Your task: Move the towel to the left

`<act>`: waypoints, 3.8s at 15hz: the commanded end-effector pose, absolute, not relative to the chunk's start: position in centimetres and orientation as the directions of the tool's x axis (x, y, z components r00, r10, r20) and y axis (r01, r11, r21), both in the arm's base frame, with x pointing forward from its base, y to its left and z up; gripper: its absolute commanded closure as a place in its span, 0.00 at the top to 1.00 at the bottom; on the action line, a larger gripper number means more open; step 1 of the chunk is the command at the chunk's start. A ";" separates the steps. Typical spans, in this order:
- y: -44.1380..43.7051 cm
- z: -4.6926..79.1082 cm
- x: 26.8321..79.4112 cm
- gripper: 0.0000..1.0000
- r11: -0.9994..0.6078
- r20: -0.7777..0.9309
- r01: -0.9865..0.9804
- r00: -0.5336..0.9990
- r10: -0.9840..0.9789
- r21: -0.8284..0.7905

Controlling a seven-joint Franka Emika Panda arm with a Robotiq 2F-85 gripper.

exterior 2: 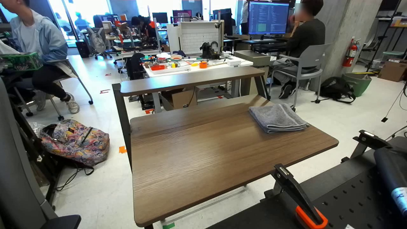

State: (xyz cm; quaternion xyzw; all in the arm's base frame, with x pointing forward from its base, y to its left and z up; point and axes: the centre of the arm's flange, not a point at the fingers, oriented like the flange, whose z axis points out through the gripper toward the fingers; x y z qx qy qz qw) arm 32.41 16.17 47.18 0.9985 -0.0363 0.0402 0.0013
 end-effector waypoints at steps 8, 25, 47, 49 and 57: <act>12.1 39.7 47.3 1.00 -0.924 0.169 -0.372 0.908 -0.382 -0.088; -6.6 14.7 65.3 1.00 -0.564 -0.016 -0.826 0.564 -0.826 -0.016; -5.5 6.0 65.2 1.00 -0.489 -0.014 -0.871 0.489 -0.872 0.046; -4.5 5.5 65.7 1.00 -0.503 -0.015 -0.862 0.503 -0.864 0.060; 1.2 3.6 67.1 1.00 -0.586 -0.044 -0.797 0.586 -0.809 0.149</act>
